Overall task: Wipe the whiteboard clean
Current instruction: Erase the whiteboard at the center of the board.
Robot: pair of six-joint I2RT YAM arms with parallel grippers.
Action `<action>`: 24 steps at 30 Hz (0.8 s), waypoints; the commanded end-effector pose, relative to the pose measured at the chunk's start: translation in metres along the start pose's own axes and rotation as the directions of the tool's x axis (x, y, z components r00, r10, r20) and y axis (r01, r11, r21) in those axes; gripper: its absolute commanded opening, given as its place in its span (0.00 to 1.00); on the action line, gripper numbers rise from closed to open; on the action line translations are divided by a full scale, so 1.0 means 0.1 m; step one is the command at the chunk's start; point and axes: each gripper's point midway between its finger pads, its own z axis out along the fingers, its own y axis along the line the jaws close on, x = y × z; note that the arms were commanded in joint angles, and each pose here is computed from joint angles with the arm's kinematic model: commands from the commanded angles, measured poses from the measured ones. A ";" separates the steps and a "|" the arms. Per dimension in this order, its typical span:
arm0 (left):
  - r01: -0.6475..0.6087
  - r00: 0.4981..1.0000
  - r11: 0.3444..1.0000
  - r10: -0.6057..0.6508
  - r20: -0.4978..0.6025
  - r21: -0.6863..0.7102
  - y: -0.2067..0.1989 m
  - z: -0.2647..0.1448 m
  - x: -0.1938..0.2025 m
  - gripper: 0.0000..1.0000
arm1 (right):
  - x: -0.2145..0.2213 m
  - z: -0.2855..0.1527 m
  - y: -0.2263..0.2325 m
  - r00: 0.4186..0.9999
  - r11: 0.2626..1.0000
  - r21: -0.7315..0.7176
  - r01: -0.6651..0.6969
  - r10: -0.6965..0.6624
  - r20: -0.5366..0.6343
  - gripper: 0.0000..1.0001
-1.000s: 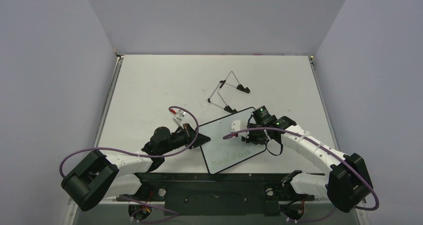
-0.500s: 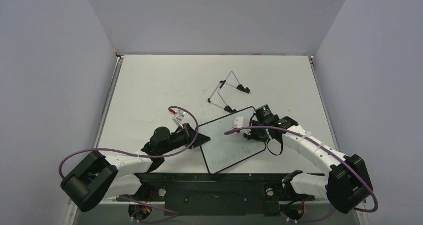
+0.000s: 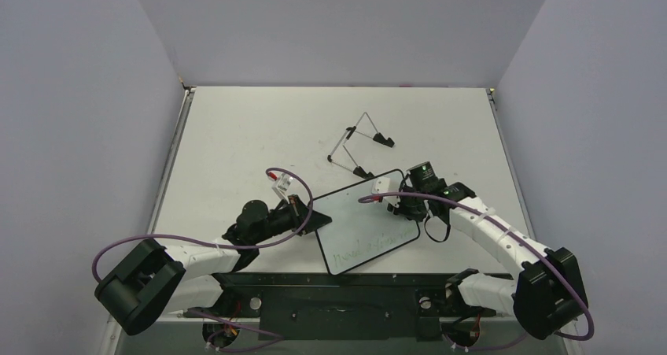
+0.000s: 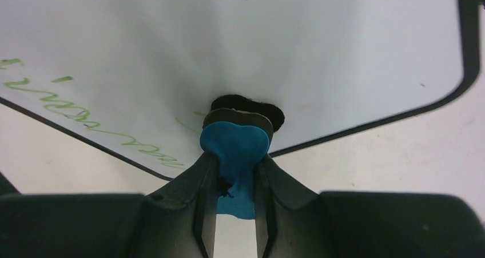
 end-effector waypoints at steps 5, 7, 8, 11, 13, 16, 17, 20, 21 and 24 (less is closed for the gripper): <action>-0.071 0.995 0.984 0.057 0.087 0.165 -0.48 0.02 -0.29 0.00 | -0.11 -0.10 -0.02 0.997 0.999 -0.007 0.039 -0.038 0.073 0.00; -0.069 0.994 0.984 0.055 0.090 0.166 -0.48 0.01 -0.29 0.00 | -0.17 -0.12 0.18 0.987 0.988 -0.092 0.122 -0.111 0.115 0.00; -0.069 0.994 0.984 0.054 0.092 0.166 -0.48 0.00 -0.29 0.00 | -0.19 -0.13 0.31 0.982 0.978 -0.146 0.146 -0.126 0.141 0.00; -0.065 0.994 0.984 0.050 0.092 0.165 -0.48 0.00 -0.29 0.00 | -0.24 -0.14 0.42 0.968 0.961 -0.182 0.210 -0.179 0.175 0.00; -0.062 0.994 0.985 0.047 0.095 0.163 -0.47 0.00 -0.29 0.00 | -0.18 -0.11 0.33 0.979 0.974 -0.141 0.175 -0.158 0.129 0.00; -0.057 0.994 0.984 0.041 0.097 0.166 -0.48 0.00 -0.30 0.00 | -0.17 -0.08 -0.03 0.993 0.996 0.034 0.088 -0.090 0.074 0.00; -0.055 0.995 0.985 0.040 0.095 0.166 -0.48 0.01 -0.29 0.00 | -0.12 -0.09 -0.13 0.998 0.995 0.086 0.044 -0.048 0.044 0.00; -0.046 0.995 0.984 0.029 0.097 0.173 -0.48 0.02 -0.30 0.00 | -0.11 -0.14 -0.30 0.999 0.986 0.164 -0.011 0.003 0.046 0.00; -0.041 0.995 0.985 0.026 0.092 0.170 -0.46 0.02 -0.28 0.00 | -0.11 -0.16 -0.32 0.999 0.984 0.175 -0.018 0.009 0.051 0.00; -0.037 0.995 0.983 0.020 0.096 0.177 -0.47 0.02 -0.29 0.00 | -0.09 -0.17 -0.33 0.999 0.983 0.180 -0.022 0.013 0.052 0.00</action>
